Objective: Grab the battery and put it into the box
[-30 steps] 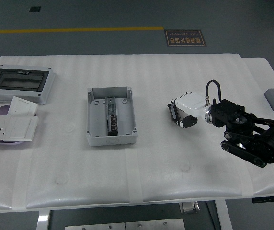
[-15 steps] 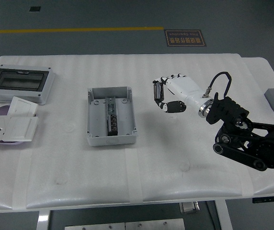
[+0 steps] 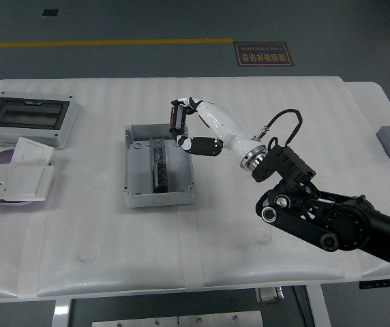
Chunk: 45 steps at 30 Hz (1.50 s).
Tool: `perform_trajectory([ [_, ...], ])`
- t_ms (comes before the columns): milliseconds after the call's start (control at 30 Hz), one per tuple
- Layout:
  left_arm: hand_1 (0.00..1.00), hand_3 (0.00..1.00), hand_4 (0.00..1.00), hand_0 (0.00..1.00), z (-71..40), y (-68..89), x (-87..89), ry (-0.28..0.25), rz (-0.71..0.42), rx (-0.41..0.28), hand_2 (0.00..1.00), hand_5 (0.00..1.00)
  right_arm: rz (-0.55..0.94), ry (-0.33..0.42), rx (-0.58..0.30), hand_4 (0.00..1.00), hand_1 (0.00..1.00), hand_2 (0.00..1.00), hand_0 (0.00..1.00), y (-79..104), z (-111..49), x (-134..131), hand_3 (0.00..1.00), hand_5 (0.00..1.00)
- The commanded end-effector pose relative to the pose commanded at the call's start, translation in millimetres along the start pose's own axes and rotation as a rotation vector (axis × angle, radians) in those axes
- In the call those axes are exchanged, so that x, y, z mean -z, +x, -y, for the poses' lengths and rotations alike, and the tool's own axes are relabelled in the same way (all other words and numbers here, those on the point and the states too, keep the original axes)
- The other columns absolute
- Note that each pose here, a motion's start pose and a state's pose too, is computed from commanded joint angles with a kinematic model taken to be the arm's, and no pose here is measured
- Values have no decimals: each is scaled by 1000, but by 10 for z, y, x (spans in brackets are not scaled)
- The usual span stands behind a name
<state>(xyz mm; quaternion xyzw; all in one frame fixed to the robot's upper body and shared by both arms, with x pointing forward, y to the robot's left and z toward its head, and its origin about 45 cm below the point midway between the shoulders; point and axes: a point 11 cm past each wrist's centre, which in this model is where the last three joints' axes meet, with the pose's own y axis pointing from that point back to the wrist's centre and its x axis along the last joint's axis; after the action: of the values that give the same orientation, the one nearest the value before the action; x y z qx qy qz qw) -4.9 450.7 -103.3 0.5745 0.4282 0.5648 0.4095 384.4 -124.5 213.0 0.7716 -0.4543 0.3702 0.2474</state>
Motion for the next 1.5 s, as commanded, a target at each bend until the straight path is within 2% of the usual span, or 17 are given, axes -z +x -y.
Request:
perform_trajectory([
  [67,658,658,662,649,0,2,0,0,0,0,619,383,-2,-10,14,732,846,856,919,-63,-10,-36,851,475],
  [100,658,658,662,649,0,2,-1,0,0,0,619,384,-1,-14,19,872,947,976,998,-86,-14,-48,998,593],
  [267,658,658,662,649,-1,5,-3,0,0,-1,619,384,1,-33,44,872,947,976,998,-193,-33,-104,998,593],
  [300,659,658,663,649,-1,7,-3,-1,0,-1,619,384,1,-37,47,917,965,993,998,-203,-36,-115,998,635],
  [433,659,658,663,649,-1,7,-2,0,0,-1,619,384,-8,-43,37,917,965,993,998,-131,-29,-144,998,635],
  [533,659,657,663,648,0,7,2,1,1,-1,619,386,-27,-33,-1,940,969,993,998,68,-11,-126,998,665],
  [633,659,657,663,648,0,9,7,1,0,-2,619,386,-65,-7,-70,940,969,993,998,413,-14,-66,998,665],
  [800,659,657,661,648,2,15,47,9,-1,-4,619,383,-123,28,-174,946,967,986,998,888,-138,-7,998,675],
  [967,658,656,659,648,9,-9,136,25,1,1,619,381,-124,32,-257,939,958,959,998,1158,-321,-38,998,675],
  [1067,658,656,659,648,12,-25,195,37,5,3,619,381,-104,-1,-295,939,958,959,998,1256,-414,-179,998,675],
  [1133,658,655,660,648,13,-32,224,43,8,5,619,384,-82,-37,-323,932,933,923,998,1312,-484,-326,975,670],
  [1300,658,655,660,648,13,-21,237,46,13,2,619,382,-17,-139,-362,926,922,917,998,1319,-643,-732,956,671],
  [1500,658,655,660,648,10,24,247,48,18,-5,619,382,-5,-242,-352,926,922,917,998,1108,-867,-1095,956,671],
])
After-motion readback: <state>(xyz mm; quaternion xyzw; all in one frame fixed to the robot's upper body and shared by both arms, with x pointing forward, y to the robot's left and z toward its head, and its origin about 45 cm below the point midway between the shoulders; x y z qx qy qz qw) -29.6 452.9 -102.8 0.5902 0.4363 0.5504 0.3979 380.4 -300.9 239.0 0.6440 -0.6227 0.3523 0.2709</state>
